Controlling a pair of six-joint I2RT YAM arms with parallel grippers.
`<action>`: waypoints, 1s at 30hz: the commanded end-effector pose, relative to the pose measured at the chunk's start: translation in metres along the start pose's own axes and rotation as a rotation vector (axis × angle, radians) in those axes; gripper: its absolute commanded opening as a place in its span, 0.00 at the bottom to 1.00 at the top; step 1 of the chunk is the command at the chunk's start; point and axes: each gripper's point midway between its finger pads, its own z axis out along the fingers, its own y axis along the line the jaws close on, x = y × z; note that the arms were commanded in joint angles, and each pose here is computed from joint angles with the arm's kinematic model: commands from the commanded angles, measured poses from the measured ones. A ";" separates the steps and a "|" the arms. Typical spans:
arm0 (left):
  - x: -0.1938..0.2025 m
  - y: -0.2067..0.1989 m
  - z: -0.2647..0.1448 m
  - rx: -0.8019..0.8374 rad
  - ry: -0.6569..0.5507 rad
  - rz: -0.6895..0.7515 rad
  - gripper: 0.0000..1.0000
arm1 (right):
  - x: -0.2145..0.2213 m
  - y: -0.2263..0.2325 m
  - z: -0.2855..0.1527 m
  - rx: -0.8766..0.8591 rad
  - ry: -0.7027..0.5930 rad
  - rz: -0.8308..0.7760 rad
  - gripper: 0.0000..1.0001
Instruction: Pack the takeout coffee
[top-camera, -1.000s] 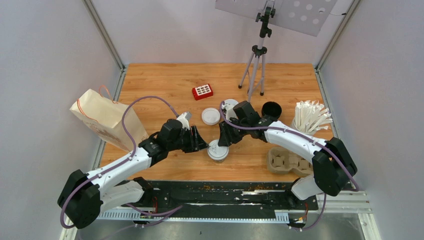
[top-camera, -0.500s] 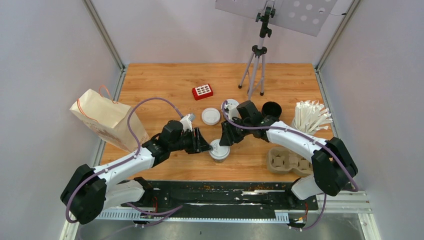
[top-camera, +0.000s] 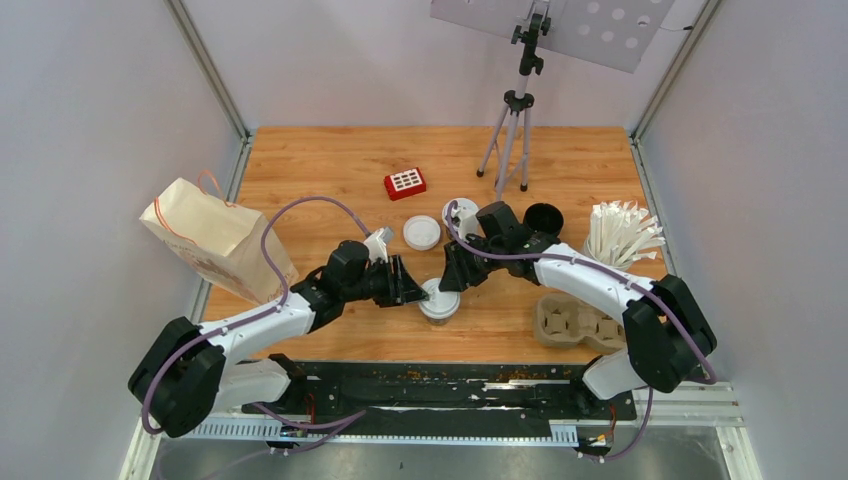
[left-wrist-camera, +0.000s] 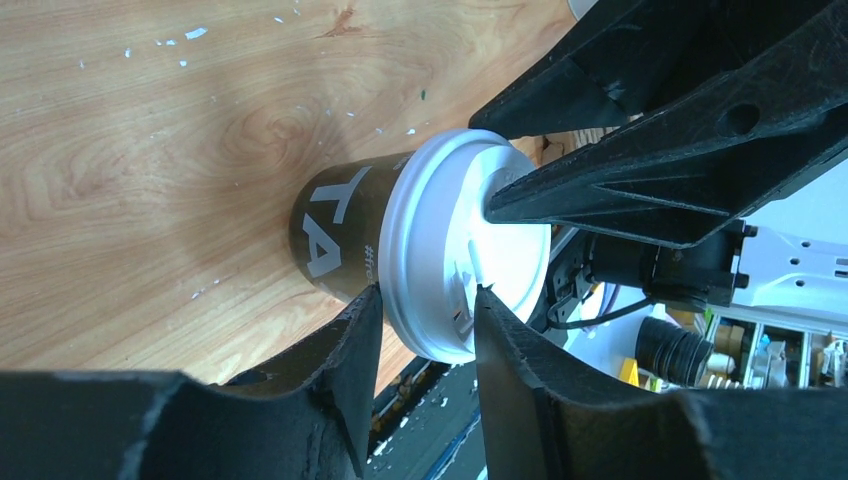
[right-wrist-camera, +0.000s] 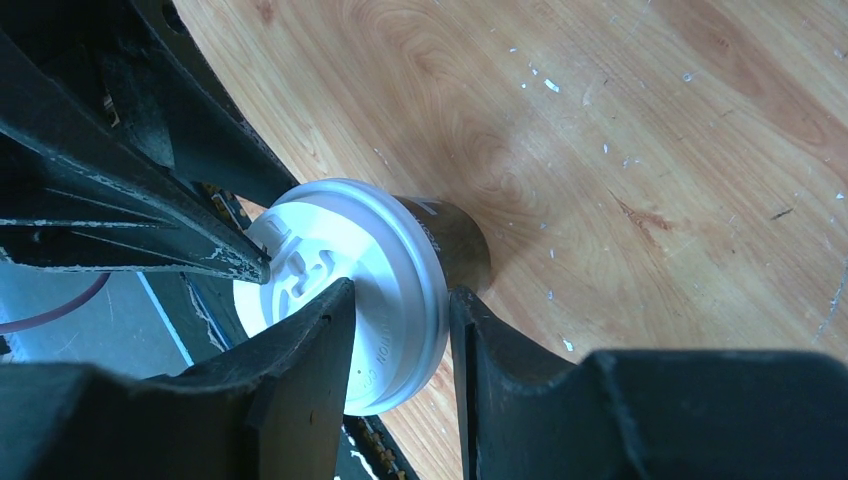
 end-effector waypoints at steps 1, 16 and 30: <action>0.005 0.012 0.003 -0.029 0.001 -0.021 0.43 | 0.039 -0.031 0.002 0.110 0.104 0.025 0.39; 0.044 0.073 0.001 -0.273 0.090 -0.038 0.32 | 0.065 -0.044 0.003 0.115 0.126 0.117 0.39; 0.042 0.021 0.002 -0.156 0.081 -0.026 0.31 | 0.036 -0.034 -0.004 0.082 0.060 0.070 0.45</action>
